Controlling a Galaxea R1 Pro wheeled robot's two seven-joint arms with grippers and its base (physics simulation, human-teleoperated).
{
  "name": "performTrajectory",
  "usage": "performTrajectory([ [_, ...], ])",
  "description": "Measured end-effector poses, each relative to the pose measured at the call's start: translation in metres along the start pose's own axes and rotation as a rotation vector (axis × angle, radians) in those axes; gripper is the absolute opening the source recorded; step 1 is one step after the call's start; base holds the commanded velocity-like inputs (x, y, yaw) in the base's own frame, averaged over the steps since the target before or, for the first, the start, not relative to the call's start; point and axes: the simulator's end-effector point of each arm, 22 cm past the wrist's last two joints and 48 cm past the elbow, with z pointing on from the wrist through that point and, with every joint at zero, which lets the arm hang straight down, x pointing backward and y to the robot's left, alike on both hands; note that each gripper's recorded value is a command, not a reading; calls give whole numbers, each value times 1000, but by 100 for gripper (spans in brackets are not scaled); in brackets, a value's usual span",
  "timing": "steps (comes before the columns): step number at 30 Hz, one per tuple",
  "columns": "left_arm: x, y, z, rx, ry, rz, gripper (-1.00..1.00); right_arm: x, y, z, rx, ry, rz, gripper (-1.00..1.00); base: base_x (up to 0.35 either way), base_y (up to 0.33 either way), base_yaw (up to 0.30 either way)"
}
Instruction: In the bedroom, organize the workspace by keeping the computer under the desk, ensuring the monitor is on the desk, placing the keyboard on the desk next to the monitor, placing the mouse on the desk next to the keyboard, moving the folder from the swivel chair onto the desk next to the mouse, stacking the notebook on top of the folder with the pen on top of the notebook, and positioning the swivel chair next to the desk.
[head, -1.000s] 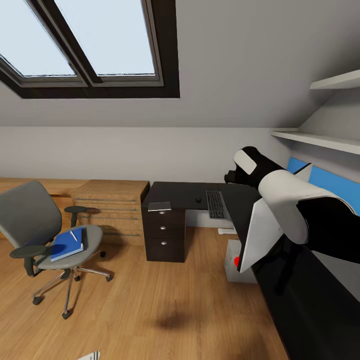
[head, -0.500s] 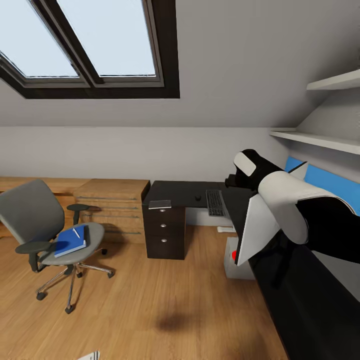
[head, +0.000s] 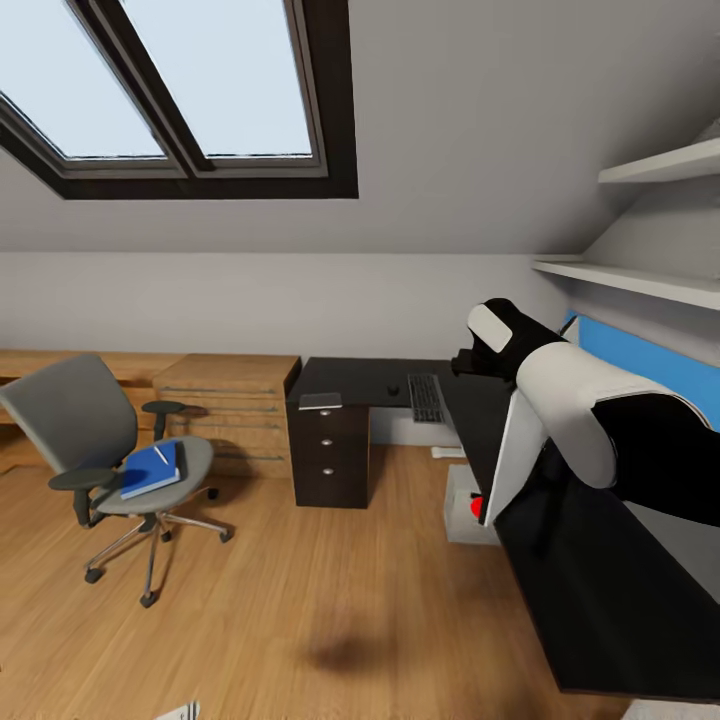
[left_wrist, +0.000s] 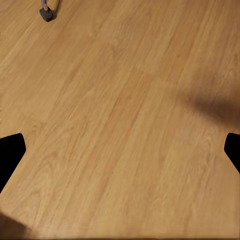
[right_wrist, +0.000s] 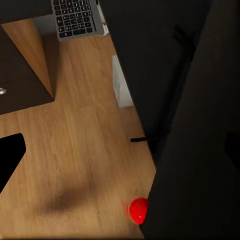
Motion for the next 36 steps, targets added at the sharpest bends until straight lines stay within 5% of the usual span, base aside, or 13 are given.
performTrajectory([
  [12, 0, 0, 0, 0, 0, 0, 100, -18, 1, -7, -4, -64, 22, 100, -126, 0, 0],
  [14, 0, 0, 0, 0, 0, 0, 100, -60, 6, -29, -32, -208, 82, 100, -4, 0, 0],
  [16, 0, 0, 0, 0, -1, 0, 100, -113, 10, -76, -78, -374, 121, 100, -1, 0, 0],
  [20, 0, -1, 0, 1, 0, 0, 100, -150, -18, -136, -67, -565, 168, 100, 0, -18, 0],
  [22, 0, -1, 0, 1, 0, -1, 100, -145, -32, -149, -31, -625, 201, 100, 0, -158, 0],
  [29, 1, -1, 0, 2, 2, 0, 100, -106, -61, -153, 28, -704, 271, 100, 0, -266, 0],
  [30, 1, -1, 0, 2, 2, 1, 100, -86, -86, -143, 63, -722, 279, 100, 0, -303, 0],
  [36, 2, -1, -1, 2, 4, 1, 100, -50, -138, -105, 141, -736, 311, 100, 0, -310, 0],
])
